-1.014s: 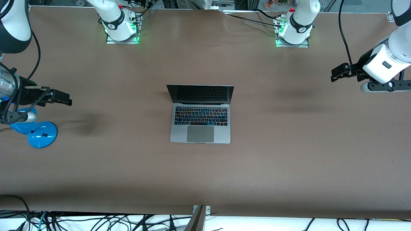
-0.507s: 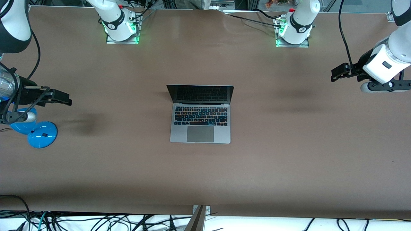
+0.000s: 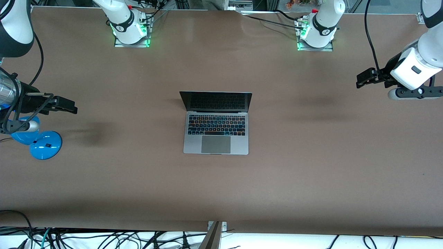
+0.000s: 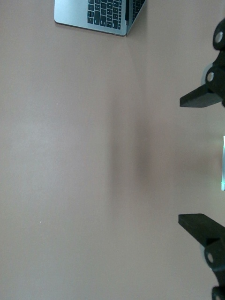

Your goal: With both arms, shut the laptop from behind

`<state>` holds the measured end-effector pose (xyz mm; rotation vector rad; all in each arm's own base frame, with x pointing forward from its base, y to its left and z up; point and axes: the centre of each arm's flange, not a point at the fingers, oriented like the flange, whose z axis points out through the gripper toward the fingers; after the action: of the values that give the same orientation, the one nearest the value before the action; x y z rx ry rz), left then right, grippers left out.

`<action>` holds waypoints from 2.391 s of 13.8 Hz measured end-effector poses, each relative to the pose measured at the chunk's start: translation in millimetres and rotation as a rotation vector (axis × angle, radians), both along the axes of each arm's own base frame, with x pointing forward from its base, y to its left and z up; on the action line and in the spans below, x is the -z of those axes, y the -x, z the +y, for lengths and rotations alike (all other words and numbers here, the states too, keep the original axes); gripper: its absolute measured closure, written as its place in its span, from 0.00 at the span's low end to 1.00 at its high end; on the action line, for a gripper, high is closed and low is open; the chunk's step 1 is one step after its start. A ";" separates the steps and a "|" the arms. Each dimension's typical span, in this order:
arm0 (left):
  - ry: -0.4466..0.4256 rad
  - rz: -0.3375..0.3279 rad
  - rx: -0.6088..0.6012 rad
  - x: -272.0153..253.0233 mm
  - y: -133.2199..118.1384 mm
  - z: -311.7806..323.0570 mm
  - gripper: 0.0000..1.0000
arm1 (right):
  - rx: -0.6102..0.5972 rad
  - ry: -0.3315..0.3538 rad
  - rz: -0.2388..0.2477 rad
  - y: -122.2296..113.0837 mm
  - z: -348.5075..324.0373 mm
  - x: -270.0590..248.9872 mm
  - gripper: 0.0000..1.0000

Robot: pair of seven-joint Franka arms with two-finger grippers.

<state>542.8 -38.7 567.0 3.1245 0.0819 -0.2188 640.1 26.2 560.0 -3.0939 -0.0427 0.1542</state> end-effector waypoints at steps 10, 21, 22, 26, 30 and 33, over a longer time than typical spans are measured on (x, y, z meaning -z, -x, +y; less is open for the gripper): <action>-0.038 -0.003 -0.061 -0.8 19.4 -111.2 0.00 | 0.011 0.002 -0.001 -0.4 -7.2 0.0 0.00; -0.072 -0.021 -0.109 -1.1 67.7 -230.1 0.00 | 0.010 -0.033 0.013 18.7 122.4 -5.0 0.00; -0.072 -0.023 -0.115 -1.2 70.2 -234.9 0.00 | 0.012 -0.032 0.015 22.2 136.3 -5.2 0.00; -0.031 -0.015 -0.111 -2.4 77.9 -251.6 0.01 | 0.012 -0.006 0.020 40.6 195.2 -3.5 0.00; 0.050 -0.024 -0.099 -3.0 86.4 -278.0 0.02 | 0.054 0.027 0.038 66.5 261.5 7.4 0.00; 0.067 -0.035 -0.107 10.9 102.4 -307.7 0.14 | 0.019 0.039 0.059 77.8 293.1 22.3 0.00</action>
<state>440.4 -346.4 556.1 3.0449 0.2362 -0.1624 562.3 319.2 537.8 -3.1250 -0.0088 0.2481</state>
